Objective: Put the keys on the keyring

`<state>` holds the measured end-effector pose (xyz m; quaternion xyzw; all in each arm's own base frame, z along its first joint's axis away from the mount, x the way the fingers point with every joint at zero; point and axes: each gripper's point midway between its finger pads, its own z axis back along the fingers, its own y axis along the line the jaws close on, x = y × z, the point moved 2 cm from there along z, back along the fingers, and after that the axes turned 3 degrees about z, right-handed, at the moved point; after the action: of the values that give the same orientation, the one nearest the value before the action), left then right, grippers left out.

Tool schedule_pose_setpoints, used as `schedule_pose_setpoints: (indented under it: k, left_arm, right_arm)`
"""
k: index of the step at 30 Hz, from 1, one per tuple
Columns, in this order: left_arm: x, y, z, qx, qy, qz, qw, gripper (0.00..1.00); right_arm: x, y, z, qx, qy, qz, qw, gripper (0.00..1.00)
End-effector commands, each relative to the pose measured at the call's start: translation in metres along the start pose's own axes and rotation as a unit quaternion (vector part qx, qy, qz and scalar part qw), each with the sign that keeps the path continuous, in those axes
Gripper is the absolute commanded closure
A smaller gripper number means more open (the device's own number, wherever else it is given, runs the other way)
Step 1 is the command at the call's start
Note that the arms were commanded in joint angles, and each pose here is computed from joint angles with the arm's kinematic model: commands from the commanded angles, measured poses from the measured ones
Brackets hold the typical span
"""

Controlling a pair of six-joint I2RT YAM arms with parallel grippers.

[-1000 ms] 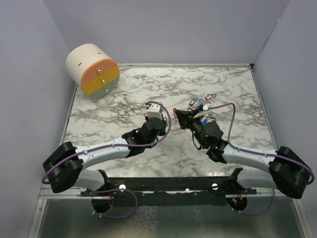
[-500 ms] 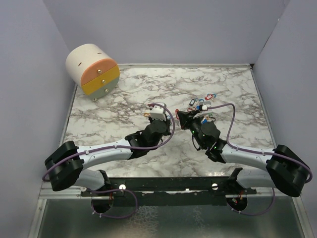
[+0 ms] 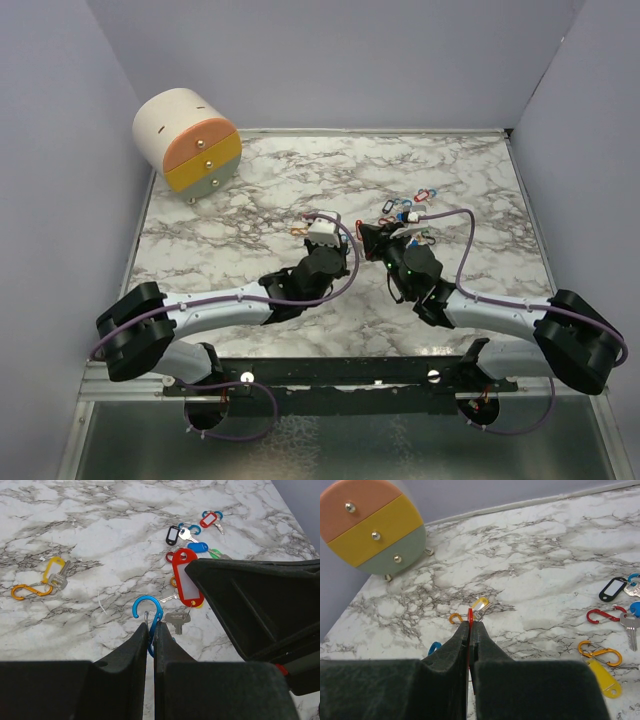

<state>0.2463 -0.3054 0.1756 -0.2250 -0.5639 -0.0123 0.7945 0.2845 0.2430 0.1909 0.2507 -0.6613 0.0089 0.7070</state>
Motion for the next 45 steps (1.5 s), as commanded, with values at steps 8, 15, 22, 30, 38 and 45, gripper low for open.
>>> schedule_pose_setpoints:
  k: [8,15,22,30,38,45]
  left_arm:
    - [0.017,-0.021,-0.006,-0.007,-0.038,0.009,0.999,1.0]
    - [0.015,-0.024,-0.01,-0.007,-0.038,0.003,0.999,1.0]
    - [0.013,-0.025,-0.012,-0.007,-0.038,0.0,0.999,1.0]
    - [0.014,-0.026,-0.015,-0.006,-0.041,-0.007,0.999,1.0]
    - [0.013,-0.028,-0.017,-0.005,-0.042,-0.012,0.999,1.0]
    - [0.014,-0.027,-0.018,0.0,-0.044,-0.014,0.999,1.0]
  right_arm:
    - [0.012,0.002,-0.007,-0.017,-0.019,-0.019,0.999,0.99]
    - [0.015,0.003,-0.006,-0.015,-0.022,-0.022,0.999,0.99]
    - [0.017,0.002,-0.003,-0.014,-0.024,-0.022,0.999,0.99]
    - [0.018,0.002,-0.001,-0.01,-0.026,-0.023,0.999,0.99]
    - [0.02,0.003,0.001,-0.006,-0.026,-0.024,0.999,0.99]
    - [0.021,0.003,0.003,-0.004,-0.027,-0.024,0.999,0.99]
